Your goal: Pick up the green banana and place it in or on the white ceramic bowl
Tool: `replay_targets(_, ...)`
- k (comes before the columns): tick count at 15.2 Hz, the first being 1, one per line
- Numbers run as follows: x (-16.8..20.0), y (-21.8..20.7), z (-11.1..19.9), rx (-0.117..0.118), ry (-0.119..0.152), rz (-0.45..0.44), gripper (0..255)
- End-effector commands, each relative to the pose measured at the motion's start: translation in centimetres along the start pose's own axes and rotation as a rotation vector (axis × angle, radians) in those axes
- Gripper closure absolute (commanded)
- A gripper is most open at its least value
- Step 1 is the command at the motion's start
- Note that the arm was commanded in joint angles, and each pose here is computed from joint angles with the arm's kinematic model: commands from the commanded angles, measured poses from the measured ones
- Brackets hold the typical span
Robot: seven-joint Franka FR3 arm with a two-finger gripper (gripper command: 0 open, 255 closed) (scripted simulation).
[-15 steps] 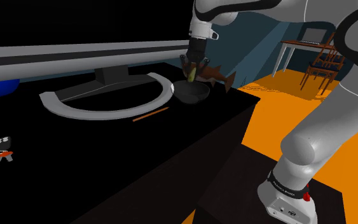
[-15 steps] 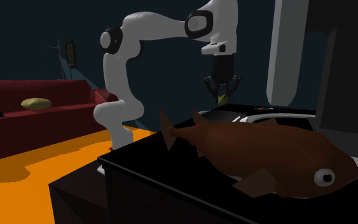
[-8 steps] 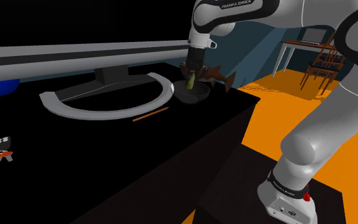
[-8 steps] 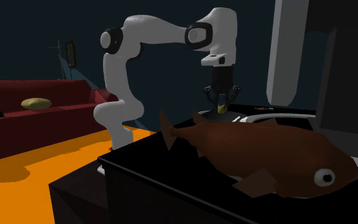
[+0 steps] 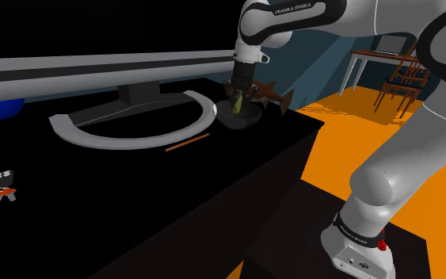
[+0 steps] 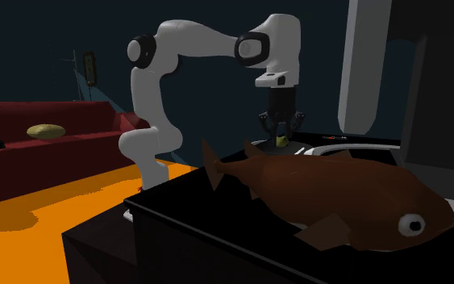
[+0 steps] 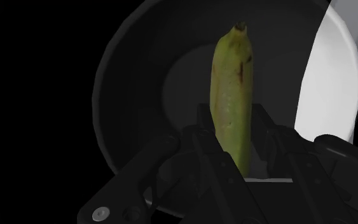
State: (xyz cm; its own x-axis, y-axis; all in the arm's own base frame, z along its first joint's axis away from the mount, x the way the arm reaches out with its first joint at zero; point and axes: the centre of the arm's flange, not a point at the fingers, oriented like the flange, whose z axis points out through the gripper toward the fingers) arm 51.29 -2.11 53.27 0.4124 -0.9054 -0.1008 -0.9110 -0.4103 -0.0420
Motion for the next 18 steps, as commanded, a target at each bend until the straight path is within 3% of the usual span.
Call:
replay_targets(1, 0.0, 0.0, 0.0, 0.000, 0.000, 0.000, 255)
replay_targets(2, 0.0, 0.0, 0.0, 0.000, 0.000, 0.000, 0)
replay_targets(7, 0.0, 0.0, 0.0, 0.000, 0.000, 0.000, 0)
replay_targets(11, 0.0, 0.0, -5.0, 0.000, 0.000, 0.000, 0)
replay_targets(18, 0.0, 0.0, -5.0, 0.000, 0.000, 0.000, 0)
